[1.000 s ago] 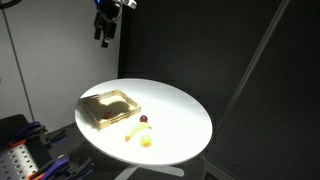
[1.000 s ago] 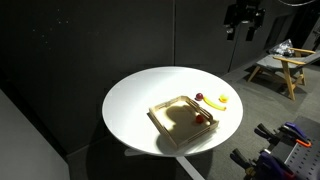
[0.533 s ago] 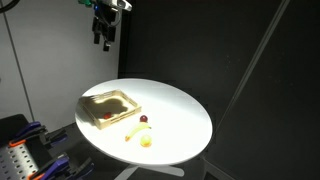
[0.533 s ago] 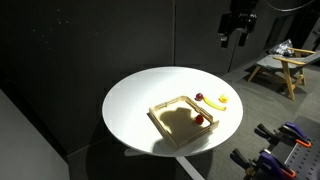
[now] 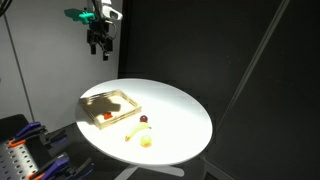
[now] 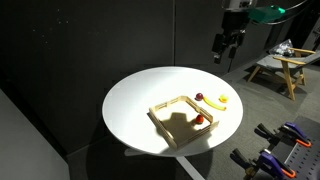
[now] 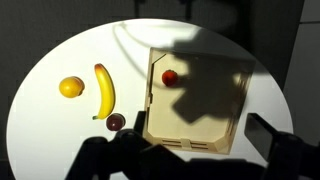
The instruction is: Put the strawberry on the table.
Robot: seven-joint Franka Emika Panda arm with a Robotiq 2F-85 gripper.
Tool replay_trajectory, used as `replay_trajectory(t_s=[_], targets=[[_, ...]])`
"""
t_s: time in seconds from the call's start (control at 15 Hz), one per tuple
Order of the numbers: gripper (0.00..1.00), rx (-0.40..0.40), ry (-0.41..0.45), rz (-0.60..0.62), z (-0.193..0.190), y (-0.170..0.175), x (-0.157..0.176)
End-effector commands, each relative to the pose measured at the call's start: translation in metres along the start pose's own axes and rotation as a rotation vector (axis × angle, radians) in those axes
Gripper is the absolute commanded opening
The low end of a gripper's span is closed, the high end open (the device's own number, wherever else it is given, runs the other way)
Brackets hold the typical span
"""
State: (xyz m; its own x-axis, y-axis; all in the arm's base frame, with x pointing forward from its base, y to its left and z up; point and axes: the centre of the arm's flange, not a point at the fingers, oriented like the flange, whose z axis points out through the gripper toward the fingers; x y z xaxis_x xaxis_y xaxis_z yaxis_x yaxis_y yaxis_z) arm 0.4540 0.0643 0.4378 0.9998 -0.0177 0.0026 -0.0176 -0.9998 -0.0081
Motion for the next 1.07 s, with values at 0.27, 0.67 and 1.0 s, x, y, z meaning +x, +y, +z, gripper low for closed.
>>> replay_trajectory(t_s=[0.27,0.67,1.0], targets=[[1.00,-0.033,0.077,-0.110,0.051,-0.014,-0.014],[1.00,-0.067,0.038,-0.138,0.097,-0.027,-0.006],[1.00,-0.074,0.004,-0.179,0.133,-0.039,0.003]])
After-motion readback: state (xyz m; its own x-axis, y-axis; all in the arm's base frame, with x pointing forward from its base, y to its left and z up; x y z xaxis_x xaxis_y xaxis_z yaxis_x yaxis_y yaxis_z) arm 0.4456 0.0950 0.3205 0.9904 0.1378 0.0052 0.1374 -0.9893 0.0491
